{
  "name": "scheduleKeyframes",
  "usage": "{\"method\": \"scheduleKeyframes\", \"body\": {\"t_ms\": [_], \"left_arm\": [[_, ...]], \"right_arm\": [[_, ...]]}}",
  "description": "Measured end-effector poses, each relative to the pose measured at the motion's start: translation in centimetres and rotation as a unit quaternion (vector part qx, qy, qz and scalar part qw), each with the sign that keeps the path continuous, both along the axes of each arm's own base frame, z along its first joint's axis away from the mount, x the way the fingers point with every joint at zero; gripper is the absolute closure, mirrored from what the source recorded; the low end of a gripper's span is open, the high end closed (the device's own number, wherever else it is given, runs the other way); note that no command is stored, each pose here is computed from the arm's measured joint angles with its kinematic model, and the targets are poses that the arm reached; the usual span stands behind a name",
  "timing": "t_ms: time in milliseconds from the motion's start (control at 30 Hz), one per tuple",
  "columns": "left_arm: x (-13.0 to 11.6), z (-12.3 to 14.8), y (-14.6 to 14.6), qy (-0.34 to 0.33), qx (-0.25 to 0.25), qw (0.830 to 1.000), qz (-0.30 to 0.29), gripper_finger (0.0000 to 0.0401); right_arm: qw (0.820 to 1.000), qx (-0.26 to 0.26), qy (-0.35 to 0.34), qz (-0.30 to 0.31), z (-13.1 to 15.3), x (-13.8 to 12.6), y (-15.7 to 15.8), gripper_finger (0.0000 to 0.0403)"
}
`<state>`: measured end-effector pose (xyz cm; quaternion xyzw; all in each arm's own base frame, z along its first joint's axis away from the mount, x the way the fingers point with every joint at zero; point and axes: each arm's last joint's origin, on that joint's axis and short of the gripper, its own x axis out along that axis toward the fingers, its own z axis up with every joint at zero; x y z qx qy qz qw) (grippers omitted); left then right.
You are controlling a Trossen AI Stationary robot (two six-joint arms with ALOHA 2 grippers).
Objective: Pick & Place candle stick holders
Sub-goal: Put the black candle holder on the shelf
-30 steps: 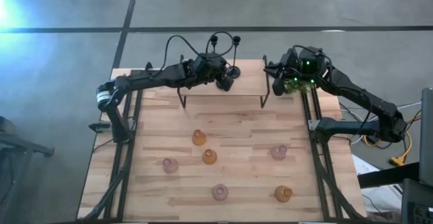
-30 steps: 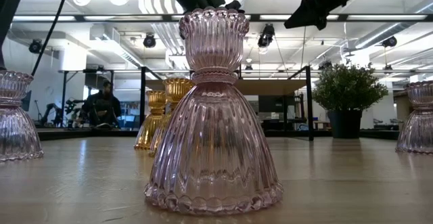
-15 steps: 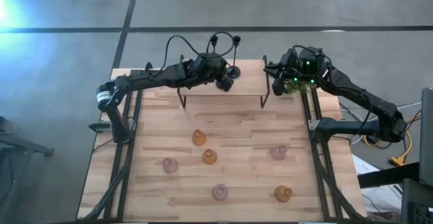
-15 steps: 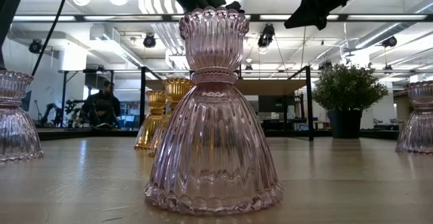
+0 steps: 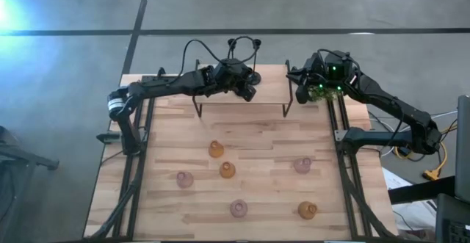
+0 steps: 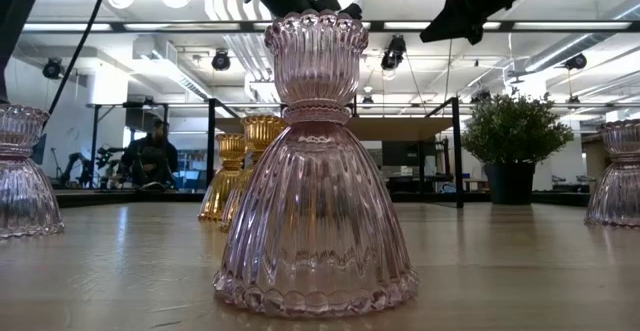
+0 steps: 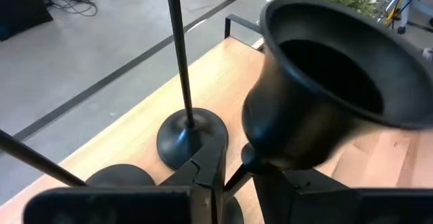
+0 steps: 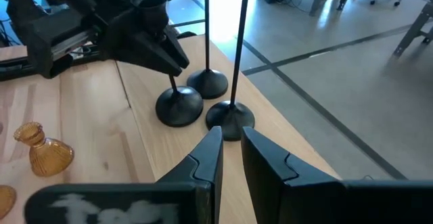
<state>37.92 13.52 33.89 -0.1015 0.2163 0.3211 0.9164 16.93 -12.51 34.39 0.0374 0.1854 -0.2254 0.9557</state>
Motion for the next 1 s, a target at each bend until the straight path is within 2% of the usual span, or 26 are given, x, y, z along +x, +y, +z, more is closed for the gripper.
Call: {"method": "scheduleKeyframes", "body": {"t_ms": [233,433,1000], "left_arm": [[-0.01,0.02,0.03,-0.002,0.000,1.000,0.005,0.0338],[-0.01,0.04,0.04,-0.005,-0.001,1.000,0.010,0.0387],[-0.15,-0.01,0.17,0.017,0.027,0.999,0.028,0.0387]], "right_arm": [[1.000,0.000,0.000,0.000,-0.01,0.00,0.00,0.0355],[1.000,0.000,0.000,0.000,0.00,-0.01,0.00,0.0355],[1.000,0.000,0.000,0.000,0.00,-0.01,-0.01,0.0355]]}}
